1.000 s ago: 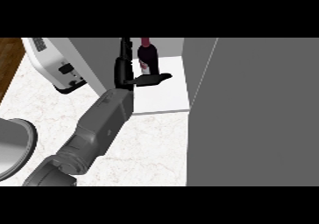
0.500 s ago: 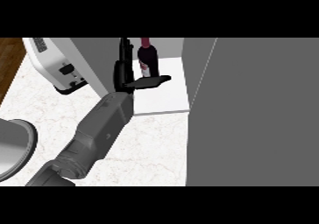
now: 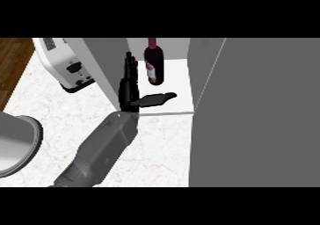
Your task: Pick up the wine, place it into the cabinet and close the cabinet
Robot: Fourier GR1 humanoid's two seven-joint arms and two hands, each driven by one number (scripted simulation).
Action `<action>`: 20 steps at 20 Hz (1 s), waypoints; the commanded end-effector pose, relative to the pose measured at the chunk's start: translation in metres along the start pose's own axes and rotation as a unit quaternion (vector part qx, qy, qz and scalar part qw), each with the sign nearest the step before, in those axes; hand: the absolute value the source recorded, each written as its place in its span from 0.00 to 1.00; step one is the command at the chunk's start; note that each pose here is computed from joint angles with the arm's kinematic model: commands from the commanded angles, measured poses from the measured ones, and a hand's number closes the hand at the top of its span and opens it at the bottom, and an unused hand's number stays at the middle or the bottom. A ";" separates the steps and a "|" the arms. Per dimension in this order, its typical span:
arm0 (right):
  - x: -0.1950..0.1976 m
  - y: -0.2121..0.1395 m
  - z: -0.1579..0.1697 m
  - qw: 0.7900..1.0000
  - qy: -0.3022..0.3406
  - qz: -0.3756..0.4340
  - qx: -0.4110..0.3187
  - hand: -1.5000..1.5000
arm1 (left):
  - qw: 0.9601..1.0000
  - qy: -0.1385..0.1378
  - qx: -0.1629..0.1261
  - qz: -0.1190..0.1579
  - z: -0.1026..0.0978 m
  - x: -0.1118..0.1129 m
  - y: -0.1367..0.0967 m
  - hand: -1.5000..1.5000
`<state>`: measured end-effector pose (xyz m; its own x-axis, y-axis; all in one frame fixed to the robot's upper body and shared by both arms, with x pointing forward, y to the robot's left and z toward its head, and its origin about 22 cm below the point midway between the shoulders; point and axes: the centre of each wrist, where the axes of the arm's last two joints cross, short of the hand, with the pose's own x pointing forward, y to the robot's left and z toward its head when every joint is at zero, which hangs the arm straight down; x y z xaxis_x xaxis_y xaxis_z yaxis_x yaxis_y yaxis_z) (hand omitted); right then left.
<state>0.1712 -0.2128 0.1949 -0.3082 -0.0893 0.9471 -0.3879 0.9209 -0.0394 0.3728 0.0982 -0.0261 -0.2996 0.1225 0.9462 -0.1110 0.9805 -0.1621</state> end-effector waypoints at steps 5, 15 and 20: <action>0.016 -0.004 0.010 1.000 -0.018 0.018 -0.016 0.00 | 1.000 -0.002 -0.008 -0.001 0.076 0.009 -0.033 0.00; 0.016 -0.010 0.026 0.999 -0.014 0.031 -0.021 0.00 | 0.999 -0.015 -0.021 0.041 0.132 0.058 -0.046 0.00; 0.022 -0.009 0.021 0.999 -0.022 0.028 -0.027 0.00 | 0.999 -0.020 0.002 0.035 0.156 0.069 -0.036 0.00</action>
<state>0.1684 -0.2362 0.1955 -0.3273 -0.0093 0.9449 -0.2915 0.9522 -0.0916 0.2281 0.0461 -0.0081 -0.3283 0.2000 0.9231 -0.0379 0.9737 -0.2245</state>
